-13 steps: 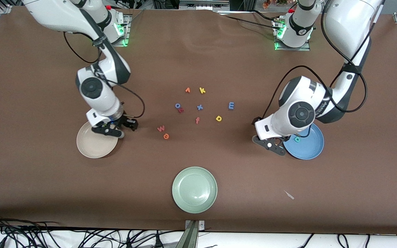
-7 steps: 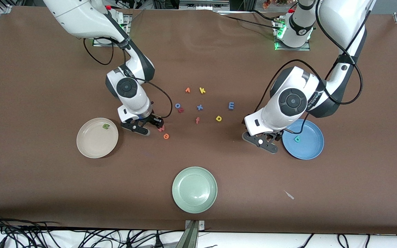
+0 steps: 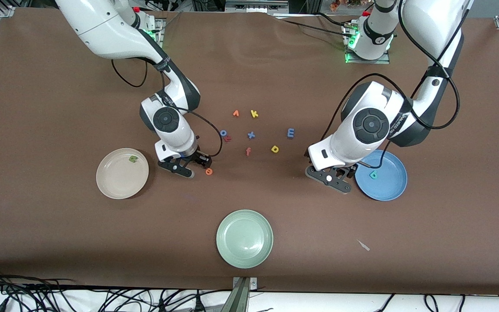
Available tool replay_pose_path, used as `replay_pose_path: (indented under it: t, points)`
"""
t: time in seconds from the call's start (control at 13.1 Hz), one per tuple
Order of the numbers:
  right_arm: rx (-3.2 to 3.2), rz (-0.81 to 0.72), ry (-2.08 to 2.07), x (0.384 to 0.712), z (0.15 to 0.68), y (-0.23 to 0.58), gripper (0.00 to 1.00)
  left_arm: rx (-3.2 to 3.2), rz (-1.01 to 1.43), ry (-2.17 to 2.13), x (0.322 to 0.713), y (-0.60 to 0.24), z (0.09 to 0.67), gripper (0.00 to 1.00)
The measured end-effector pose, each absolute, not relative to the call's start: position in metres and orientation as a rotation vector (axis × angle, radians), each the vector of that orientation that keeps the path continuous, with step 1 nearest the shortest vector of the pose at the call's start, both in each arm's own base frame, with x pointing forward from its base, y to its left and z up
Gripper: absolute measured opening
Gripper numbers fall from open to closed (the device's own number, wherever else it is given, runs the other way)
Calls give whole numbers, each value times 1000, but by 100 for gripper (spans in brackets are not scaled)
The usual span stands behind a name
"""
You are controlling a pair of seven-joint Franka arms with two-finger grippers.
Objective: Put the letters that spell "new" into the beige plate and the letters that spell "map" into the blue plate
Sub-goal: 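Grasp the pink m with the right gripper while the left gripper reaches yellow a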
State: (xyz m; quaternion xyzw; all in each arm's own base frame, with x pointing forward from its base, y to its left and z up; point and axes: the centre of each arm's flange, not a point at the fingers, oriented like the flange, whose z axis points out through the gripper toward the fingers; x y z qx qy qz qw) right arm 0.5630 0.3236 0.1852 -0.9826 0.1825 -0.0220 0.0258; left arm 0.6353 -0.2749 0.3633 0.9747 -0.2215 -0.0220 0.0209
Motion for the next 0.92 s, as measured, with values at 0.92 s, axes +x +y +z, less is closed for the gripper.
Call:
replay_pose_path:
  t: [0.92]
  points:
    - [-3049, -43, 568, 556, 176, 328, 74, 3017, -199, -599, 551, -409, 263, 100]
